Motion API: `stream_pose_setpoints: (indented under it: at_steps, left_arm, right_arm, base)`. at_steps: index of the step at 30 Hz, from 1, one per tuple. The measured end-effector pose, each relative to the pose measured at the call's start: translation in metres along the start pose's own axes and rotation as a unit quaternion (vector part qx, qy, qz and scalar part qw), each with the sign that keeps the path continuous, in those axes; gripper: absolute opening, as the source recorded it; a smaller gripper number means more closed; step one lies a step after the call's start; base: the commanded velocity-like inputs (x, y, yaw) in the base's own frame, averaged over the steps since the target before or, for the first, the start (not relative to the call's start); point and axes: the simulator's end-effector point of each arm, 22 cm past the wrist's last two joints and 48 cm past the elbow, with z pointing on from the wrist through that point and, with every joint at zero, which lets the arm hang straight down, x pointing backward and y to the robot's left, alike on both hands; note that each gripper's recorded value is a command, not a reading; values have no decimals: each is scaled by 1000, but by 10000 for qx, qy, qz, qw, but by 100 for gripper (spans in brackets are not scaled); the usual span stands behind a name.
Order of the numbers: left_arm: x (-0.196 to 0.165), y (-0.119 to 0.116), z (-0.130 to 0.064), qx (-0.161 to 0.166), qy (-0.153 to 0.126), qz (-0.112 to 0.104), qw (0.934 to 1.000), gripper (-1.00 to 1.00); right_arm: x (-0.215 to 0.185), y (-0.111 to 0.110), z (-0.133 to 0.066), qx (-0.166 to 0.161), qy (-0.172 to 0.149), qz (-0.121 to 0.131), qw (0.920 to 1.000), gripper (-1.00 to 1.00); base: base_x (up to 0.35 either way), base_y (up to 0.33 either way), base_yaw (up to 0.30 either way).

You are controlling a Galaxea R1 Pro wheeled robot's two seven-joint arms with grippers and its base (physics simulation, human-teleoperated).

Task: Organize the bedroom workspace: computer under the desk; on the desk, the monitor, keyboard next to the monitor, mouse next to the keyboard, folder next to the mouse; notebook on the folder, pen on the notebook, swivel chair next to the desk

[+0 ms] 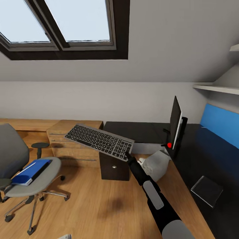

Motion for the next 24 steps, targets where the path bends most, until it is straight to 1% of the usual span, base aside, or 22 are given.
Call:
stream_pose_setpoints:
  at_steps: [1, 2, 4, 5, 7, 10, 13, 14, 15, 16, 20, 21, 23, 24]
  left_arm:
    - [0, 0, 0, 2, 2, 1, 10000, 100]
    - [1, 0, 0, 1, 4, 1, 10000, 100]
    - [1, -1, 0, 6, 4, 0, 10000, 100]
    - [0, -1, 0, 7, 2, 0, 10000, 100]
    - [0, -2, 0, 13, -9, -4, 10000, 100]
    - [-6, -6, 0, 29, -171, -37, 9998, 100]
    - [-13, -11, -1, 65, -369, -88, 9993, 100]
    - [-14, -12, -1, 71, -401, -95, 9991, 100]
    - [-16, -15, -2, 90, -470, -109, 9988, 100]
    - [-16, -17, -2, 102, -484, -116, 9987, 100]
    - [-15, -22, -3, 131, -504, -124, 9986, 100]
    - [-15, -24, -3, 145, -505, -127, 9985, 100]
    - [-15, -26, -4, 157, -505, -129, 9985, 100]
    - [-15, -27, -4, 168, -514, -132, 9985, 100]
  right_arm:
    - [-5, -6, 0, 131, -107, -29, 9999, -100]
    - [-6, -7, 0, 156, -139, -47, 9998, -100]
    - [-15, -11, -1, 253, -329, -95, 9991, -100]
    - [-16, -12, -1, 272, -369, -116, 9989, -100]
    - [-21, -23, -3, 445, -534, -152, 9975, -100]
    - [-30, -44, -9, 800, -839, -243, 9930, -100]
    - [-35, -52, -12, 1018, -1059, -364, 9885, -100]
    - [-36, -53, -12, 1046, -1096, -395, 9877, -100]
    - [-39, -59, -15, 1170, -1231, -417, 9846, -100]
    - [-39, -61, -16, 1211, -1260, -443, 9836, -100]
    - [-41, -69, -20, 1316, -1381, -186, 9815, -100]
    - [-43, -72, -21, 1355, -1446, 30, 9802, -100]
    - [-44, -74, -23, 1382, -1516, 151, 9786, -100]
    - [-50, -75, -25, 1398, -1644, 170, 9763, -100]
  base:
    - [320, 23, 0]
    - [320, 15, 0]
    - [321, 8, 0]
    - [321, 5, 0]
    - [321, 3, 0]
    - [229, 1, 0]
    - [80, 0, 0]
    - [23, 0, 0]
    - [15, 0, 0]
    - [6, 0, 0]
    - [102, 0, 0]
    - [267, 0, 0]
    - [298, 0, 0]
    - [314, 0, 0]
